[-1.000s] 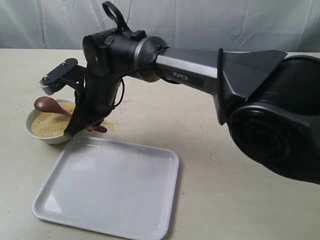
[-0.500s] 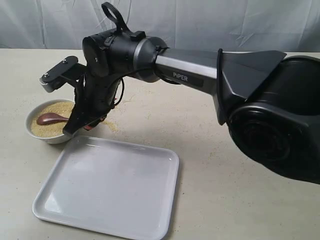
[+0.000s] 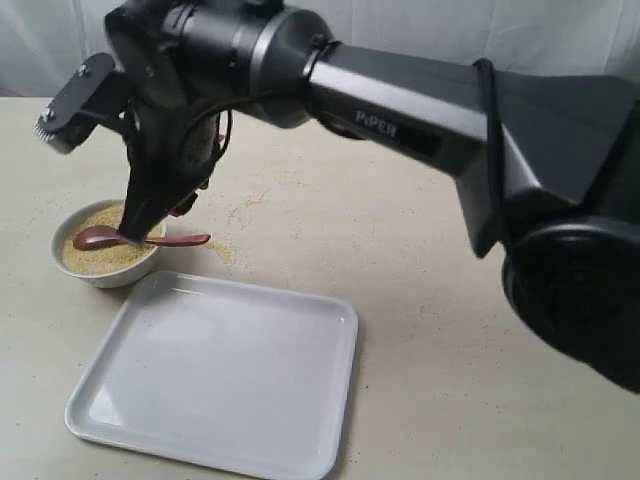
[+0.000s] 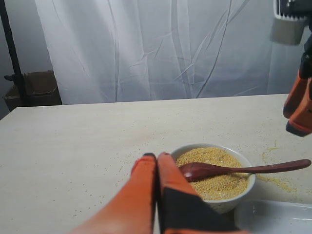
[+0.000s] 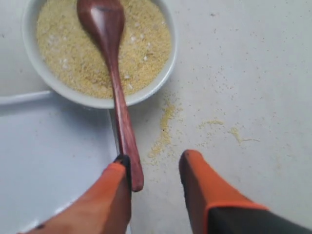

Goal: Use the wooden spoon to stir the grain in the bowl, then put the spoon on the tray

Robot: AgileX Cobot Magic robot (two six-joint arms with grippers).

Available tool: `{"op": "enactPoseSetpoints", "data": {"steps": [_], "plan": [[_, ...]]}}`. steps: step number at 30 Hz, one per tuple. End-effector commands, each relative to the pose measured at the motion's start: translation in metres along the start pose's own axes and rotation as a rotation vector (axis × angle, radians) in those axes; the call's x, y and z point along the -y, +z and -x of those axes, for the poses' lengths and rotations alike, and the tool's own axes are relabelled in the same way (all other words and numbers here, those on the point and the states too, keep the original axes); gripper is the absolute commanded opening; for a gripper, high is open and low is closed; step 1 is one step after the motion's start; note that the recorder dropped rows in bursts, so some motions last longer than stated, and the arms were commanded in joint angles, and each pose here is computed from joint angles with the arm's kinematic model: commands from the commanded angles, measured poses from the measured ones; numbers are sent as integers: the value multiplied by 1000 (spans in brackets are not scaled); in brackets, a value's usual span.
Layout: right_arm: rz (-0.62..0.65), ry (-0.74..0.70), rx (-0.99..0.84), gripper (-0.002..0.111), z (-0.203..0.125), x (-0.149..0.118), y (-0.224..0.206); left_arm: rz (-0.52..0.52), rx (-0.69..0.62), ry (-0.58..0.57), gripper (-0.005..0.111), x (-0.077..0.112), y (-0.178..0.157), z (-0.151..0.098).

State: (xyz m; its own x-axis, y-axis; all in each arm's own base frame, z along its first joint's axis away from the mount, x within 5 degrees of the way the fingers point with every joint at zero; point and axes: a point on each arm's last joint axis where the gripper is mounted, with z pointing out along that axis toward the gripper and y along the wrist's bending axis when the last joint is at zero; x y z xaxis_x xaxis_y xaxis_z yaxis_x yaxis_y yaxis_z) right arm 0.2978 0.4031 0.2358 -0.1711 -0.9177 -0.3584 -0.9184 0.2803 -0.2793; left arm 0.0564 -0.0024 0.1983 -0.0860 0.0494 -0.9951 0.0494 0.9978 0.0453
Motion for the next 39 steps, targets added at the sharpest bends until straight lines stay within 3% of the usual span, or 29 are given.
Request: {"op": "enactPoseSetpoints", "data": {"steps": [1,3,8,11,15,32,34,39], "plan": [[-167,-148,-51,36,14,-34,-1,-1,13,-8,0,0,0,0],[-252,-207,-63,38,21,-51,4,-1,13,-8,0,0,0,0],[-402,-349,-143,56,23,-82,31,-1,13,-8,0,0,0,0],[-439,-378,-176,55,20,-91,50,-1,13,-8,0,0,0,0],[-591,-396,-223,55,14,-89,73,-1,13,-8,0,0,0,0],[-616,-395,-271,55,1,-79,101,-1,13,-8,0,0,0,0],[-619,-392,-280,52,0,-75,103,-1,13,-8,0,0,0,0],[-629,-396,-282,27,0,-74,103,-1,13,-8,0,0,0,0]]}}
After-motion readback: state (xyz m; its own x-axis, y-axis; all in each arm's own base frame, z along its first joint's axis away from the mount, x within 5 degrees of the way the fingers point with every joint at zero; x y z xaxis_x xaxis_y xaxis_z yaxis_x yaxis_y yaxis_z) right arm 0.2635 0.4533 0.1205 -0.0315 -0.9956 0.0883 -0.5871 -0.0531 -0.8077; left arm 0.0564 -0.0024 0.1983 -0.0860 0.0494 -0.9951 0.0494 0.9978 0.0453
